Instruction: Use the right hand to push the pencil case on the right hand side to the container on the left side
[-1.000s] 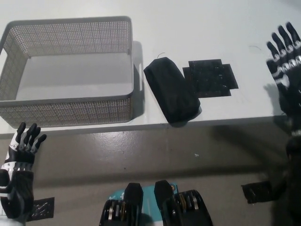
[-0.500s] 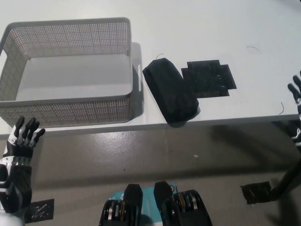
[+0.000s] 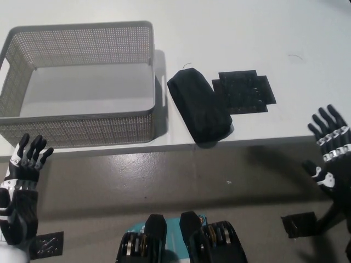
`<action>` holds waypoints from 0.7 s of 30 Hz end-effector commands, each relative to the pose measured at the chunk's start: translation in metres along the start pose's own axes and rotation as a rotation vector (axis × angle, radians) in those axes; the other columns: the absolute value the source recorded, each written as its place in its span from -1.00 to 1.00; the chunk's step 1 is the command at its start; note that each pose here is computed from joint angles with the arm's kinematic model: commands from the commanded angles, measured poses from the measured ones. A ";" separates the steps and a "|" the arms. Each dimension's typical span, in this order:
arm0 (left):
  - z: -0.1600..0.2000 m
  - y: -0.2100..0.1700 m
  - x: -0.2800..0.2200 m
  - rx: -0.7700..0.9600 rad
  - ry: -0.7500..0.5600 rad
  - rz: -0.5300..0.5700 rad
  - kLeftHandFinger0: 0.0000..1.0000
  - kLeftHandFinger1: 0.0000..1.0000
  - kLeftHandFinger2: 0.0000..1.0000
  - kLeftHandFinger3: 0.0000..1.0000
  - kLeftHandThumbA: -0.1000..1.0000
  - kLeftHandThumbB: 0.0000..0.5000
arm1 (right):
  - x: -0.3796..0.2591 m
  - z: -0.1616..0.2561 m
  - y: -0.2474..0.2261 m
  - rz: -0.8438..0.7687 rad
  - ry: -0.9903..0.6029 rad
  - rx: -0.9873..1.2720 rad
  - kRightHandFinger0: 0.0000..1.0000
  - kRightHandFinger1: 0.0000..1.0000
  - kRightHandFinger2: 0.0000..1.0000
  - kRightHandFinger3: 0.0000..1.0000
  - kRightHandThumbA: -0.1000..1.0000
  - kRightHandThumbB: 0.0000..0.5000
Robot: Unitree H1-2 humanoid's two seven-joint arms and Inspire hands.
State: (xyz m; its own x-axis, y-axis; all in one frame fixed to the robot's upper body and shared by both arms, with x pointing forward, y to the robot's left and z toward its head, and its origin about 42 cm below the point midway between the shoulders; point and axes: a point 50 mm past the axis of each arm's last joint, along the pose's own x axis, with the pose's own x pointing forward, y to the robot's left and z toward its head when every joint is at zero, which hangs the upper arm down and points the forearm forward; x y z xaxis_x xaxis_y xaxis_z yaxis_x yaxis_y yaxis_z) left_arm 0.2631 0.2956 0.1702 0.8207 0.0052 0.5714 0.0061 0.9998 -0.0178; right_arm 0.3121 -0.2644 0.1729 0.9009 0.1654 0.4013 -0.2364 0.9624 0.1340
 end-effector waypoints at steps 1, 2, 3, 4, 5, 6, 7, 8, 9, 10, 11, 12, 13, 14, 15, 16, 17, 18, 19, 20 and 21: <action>0.007 0.004 0.008 0.018 -0.054 -0.002 1.00 1.00 1.00 1.00 1.00 0.55 | 0.010 -0.006 0.003 0.022 -0.028 0.002 1.00 1.00 1.00 1.00 1.00 0.01; 0.008 0.004 0.008 0.016 -0.052 -0.003 1.00 1.00 1.00 1.00 1.00 0.56 | 0.011 -0.007 0.002 0.022 -0.026 0.002 1.00 1.00 1.00 1.00 1.00 0.02; 0.007 0.004 0.008 0.014 -0.052 -0.004 1.00 1.00 1.00 1.00 1.00 0.55 | 0.012 -0.009 0.001 0.021 -0.022 0.001 1.00 1.00 1.00 1.00 1.00 0.05; 0.007 0.004 0.010 0.014 -0.053 -0.004 1.00 1.00 1.00 1.00 1.00 0.55 | 0.014 -0.010 0.001 0.022 -0.023 0.003 1.00 1.00 1.00 1.00 1.00 0.06; 0.007 0.004 0.010 0.014 -0.053 -0.004 1.00 1.00 1.00 1.00 1.00 0.55 | 0.014 -0.011 0.001 0.023 -0.023 0.004 1.00 1.00 1.00 1.00 1.00 0.06; 0.007 0.004 0.009 0.012 -0.051 -0.002 1.00 1.00 1.00 1.00 1.00 0.55 | 0.015 -0.011 0.002 0.023 -0.022 0.006 1.00 1.00 1.00 1.00 1.00 0.06; 0.007 0.004 0.009 0.012 -0.051 -0.001 1.00 1.00 1.00 1.00 1.00 0.54 | 0.015 -0.011 0.002 0.022 -0.021 0.006 1.00 1.00 1.00 1.00 1.00 0.05; 0.006 0.005 0.009 0.019 -0.053 -0.002 1.00 1.00 1.00 1.00 1.00 0.53 | 0.016 -0.011 0.002 0.026 -0.022 0.009 1.00 1.00 1.00 1.00 1.00 -0.01; 0.005 0.004 0.009 0.019 -0.053 -0.002 1.00 1.00 1.00 1.00 1.00 0.52 | 0.016 -0.012 0.002 0.028 -0.022 0.013 1.00 1.00 1.00 1.00 1.00 -0.01; 0.005 0.004 0.010 0.016 -0.053 -0.002 1.00 1.00 1.00 1.00 1.00 0.52 | 0.017 -0.012 0.002 0.028 -0.020 0.021 1.00 1.00 1.00 1.00 1.00 -0.01; 0.005 0.004 0.010 0.015 -0.051 -0.003 1.00 1.00 1.00 1.00 1.00 0.52 | 0.017 -0.011 0.003 0.026 -0.019 0.019 1.00 1.00 1.00 1.00 1.00 -0.01; 0.005 0.004 0.009 0.017 -0.052 -0.002 1.00 1.00 1.00 1.00 1.00 0.51 | 0.017 -0.011 0.003 0.026 -0.020 0.016 1.00 1.00 1.00 1.00 1.00 -0.01; 0.005 0.004 0.009 0.017 -0.052 -0.001 1.00 1.00 1.00 1.00 1.00 0.51 | 0.017 -0.011 0.003 0.026 -0.021 0.014 1.00 1.00 1.00 1.00 1.00 -0.03; 0.005 0.003 0.009 0.013 -0.051 0.000 1.00 1.00 1.00 1.00 1.00 0.51 | 0.017 -0.010 0.003 0.025 -0.022 0.015 1.00 1.00 1.00 1.00 1.00 -0.04; 0.005 0.003 0.009 0.012 -0.050 0.002 1.00 1.00 1.00 1.00 1.00 0.51 | 0.017 -0.010 0.003 0.023 -0.021 0.015 1.00 1.00 1.00 1.00 1.00 -0.03; 0.005 0.003 0.009 0.015 -0.051 0.001 1.00 1.00 1.00 1.00 1.00 0.51 | 0.017 -0.009 0.002 0.022 -0.020 0.015 1.00 1.00 1.00 1.00 1.00 -0.03; 0.006 0.003 0.010 0.010 -0.051 0.000 1.00 1.00 1.00 1.00 1.00 0.51 | 0.017 -0.009 0.002 0.022 -0.022 0.016 1.00 1.00 1.00 1.00 1.00 -0.03; 0.006 0.002 0.010 0.007 -0.054 -0.003 1.00 1.00 1.00 1.00 1.00 0.50 | 0.017 -0.008 0.001 0.025 -0.024 0.018 1.00 1.00 1.00 1.00 1.00 -0.03; 0.006 0.003 0.010 0.008 -0.055 -0.007 1.00 1.00 1.00 1.00 1.00 0.48 | 0.017 -0.008 0.001 0.024 -0.026 0.017 1.00 1.00 1.00 1.00 1.00 -0.02; 0.006 0.003 0.010 0.009 -0.057 -0.010 1.00 1.00 1.00 1.00 1.00 0.48 | 0.017 -0.008 0.001 0.022 -0.028 0.016 1.00 1.00 1.00 1.00 1.00 -0.02; 0.006 0.003 0.010 0.013 -0.055 -0.006 1.00 1.00 1.00 1.00 1.00 0.49 | 0.016 -0.008 0.001 0.020 -0.030 0.011 1.00 1.00 1.00 1.00 1.00 0.00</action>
State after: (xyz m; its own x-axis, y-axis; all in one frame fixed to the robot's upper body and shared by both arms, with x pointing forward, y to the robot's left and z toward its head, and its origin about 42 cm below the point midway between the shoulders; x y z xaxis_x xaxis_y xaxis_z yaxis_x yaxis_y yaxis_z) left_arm 0.2648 0.2958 0.1689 0.8234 0.0069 0.5675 0.0054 0.9998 -0.0200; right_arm 0.3238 -0.2592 0.1544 0.9239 0.1691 0.3432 -0.2358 0.9580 0.1629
